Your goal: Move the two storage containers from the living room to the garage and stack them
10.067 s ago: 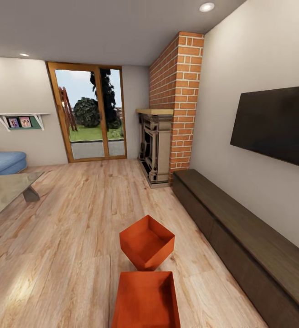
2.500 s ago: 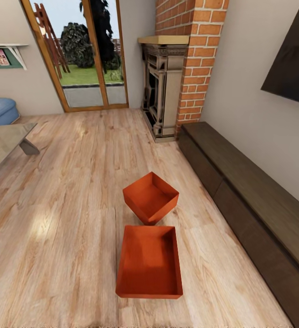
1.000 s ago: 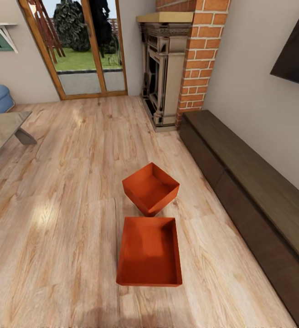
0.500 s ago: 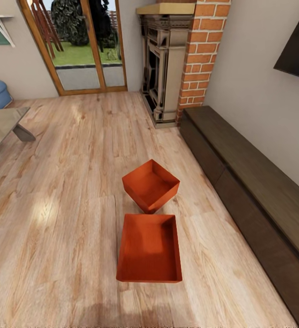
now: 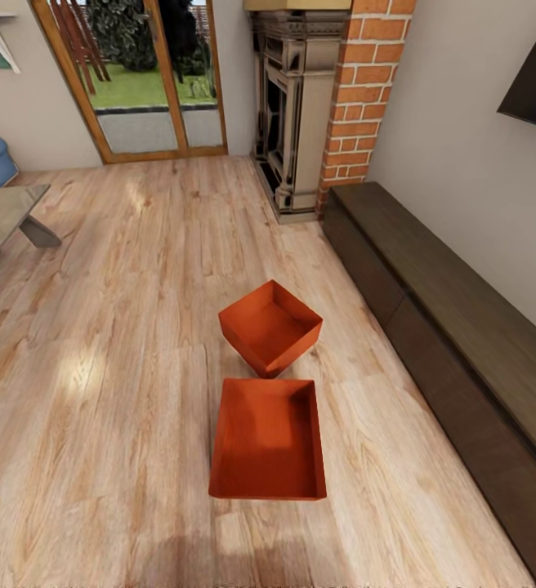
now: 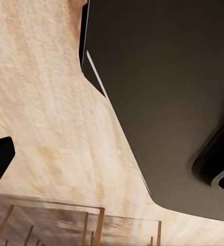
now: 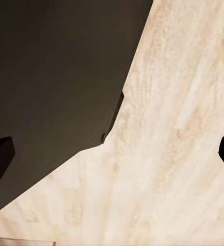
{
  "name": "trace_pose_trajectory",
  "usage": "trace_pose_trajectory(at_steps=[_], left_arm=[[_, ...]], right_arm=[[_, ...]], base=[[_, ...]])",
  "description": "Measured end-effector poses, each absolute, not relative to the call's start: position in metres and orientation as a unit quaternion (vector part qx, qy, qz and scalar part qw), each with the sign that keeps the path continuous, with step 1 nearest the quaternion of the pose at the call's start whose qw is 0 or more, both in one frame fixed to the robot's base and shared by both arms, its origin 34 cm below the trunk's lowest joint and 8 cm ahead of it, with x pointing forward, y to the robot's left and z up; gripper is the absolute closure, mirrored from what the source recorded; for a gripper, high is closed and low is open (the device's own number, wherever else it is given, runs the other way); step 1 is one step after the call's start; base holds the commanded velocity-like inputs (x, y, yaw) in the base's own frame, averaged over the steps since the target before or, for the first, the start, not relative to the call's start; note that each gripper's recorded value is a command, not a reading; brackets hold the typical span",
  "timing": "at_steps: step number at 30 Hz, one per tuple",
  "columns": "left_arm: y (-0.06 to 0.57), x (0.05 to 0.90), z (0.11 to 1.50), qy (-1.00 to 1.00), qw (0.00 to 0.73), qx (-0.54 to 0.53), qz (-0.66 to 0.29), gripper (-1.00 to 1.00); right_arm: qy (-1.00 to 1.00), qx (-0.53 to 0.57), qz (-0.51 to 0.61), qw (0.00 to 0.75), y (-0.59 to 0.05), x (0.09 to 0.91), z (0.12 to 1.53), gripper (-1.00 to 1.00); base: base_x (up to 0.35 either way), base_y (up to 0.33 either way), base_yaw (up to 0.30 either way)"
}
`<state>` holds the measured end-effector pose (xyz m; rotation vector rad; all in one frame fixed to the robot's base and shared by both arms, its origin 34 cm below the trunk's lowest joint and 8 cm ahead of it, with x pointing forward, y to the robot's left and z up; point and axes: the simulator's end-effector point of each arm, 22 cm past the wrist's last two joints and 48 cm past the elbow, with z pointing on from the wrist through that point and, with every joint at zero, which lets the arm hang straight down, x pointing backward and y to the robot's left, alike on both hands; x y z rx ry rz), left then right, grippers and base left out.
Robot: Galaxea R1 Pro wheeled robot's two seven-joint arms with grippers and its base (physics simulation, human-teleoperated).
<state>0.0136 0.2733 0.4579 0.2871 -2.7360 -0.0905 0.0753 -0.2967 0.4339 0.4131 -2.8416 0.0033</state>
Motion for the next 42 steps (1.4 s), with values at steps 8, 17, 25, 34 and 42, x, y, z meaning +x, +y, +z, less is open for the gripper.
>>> trace_pose_trajectory(at_steps=[8,17,25,34,42], left_arm=[[0.274,0.009,0.460,-0.974,0.200,0.102,-0.033,-1.00],[0.274,0.004,0.461,-0.973,0.207,0.102,-0.034,-1.00],[0.274,0.002,0.462,-0.972,0.209,0.101,-0.034,-1.00],[0.274,0.002,0.462,-0.972,0.209,0.102,-0.034,-1.00],[0.273,0.002,0.462,-0.972,0.208,0.104,-0.035,-1.00]], right_arm=[[-0.980,0.142,0.000,0.143,-0.297,0.070,0.435,-1.00],[-0.979,0.144,-0.001,0.147,-0.297,0.065,0.436,-1.00],[-0.978,0.143,-0.001,0.153,-0.297,0.062,0.437,-1.00],[-0.977,0.146,-0.002,0.153,-0.296,0.062,0.436,-1.00],[-0.980,0.140,0.004,0.144,-0.296,0.067,0.435,-1.00]], base=[[0.000,0.000,0.000],[0.000,0.000,0.000],[0.000,0.000,0.000],[0.000,0.000,0.000],[0.000,0.000,0.000]])
